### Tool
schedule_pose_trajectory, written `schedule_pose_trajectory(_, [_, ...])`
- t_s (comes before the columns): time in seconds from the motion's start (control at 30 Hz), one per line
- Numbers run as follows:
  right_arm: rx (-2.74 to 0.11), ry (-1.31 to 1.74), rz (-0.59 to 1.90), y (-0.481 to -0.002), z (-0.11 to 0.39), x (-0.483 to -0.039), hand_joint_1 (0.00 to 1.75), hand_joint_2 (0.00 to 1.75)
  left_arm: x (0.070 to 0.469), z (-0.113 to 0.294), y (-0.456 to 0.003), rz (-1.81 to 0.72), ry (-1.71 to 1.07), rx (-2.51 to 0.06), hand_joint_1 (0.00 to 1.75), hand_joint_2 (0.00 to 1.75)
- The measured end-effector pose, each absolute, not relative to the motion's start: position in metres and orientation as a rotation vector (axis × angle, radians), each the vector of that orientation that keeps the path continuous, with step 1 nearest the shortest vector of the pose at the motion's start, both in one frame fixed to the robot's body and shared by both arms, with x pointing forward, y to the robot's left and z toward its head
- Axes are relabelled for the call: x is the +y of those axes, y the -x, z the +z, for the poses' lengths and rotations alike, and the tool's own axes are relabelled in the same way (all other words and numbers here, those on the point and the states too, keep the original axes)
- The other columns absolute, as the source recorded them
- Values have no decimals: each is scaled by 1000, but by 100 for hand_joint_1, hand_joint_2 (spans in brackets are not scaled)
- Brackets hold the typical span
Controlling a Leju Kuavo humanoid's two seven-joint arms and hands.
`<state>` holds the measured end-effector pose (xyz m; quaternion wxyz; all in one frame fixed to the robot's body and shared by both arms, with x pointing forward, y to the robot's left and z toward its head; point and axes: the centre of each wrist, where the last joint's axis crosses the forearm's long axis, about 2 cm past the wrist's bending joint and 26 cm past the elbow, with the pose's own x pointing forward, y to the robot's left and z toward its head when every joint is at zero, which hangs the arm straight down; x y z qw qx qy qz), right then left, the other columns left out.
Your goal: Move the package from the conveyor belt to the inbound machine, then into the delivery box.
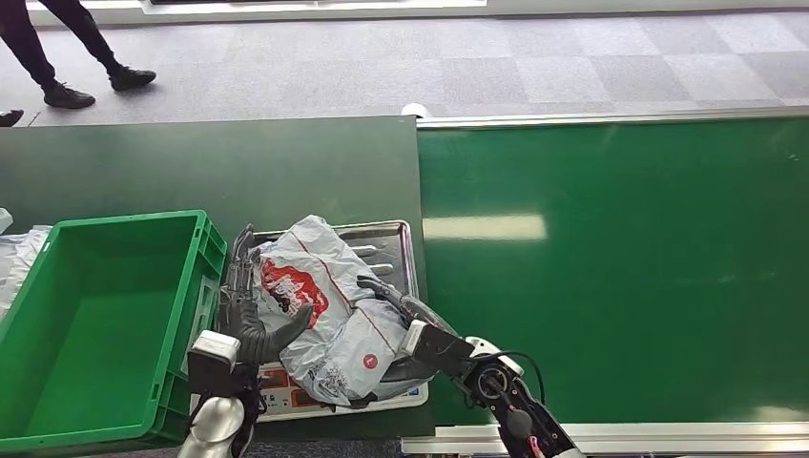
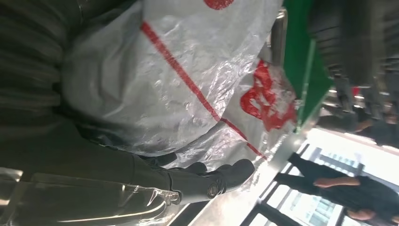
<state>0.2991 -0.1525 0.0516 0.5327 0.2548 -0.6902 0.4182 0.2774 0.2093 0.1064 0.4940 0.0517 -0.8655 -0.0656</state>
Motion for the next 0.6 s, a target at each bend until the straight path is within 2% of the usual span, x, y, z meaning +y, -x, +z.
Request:
schedule_pose_trajectory(0.1, [-1720, -704, 833, -298, 60, -156, 0, 175, 201, 108, -276, -525, -393, -2029, 0, 175])
schedule_pose_trajectory(0.2, [-1770, -725, 752, -299, 69, -161, 0, 175, 188, 108, -274, -762, -475, -1979, 0, 175])
schedule_pose_trajectory(0.6, [-1851, -742, 655, -293, 78, -171, 0, 175, 177, 104, -275, -967, -481, -1858, 0, 175])
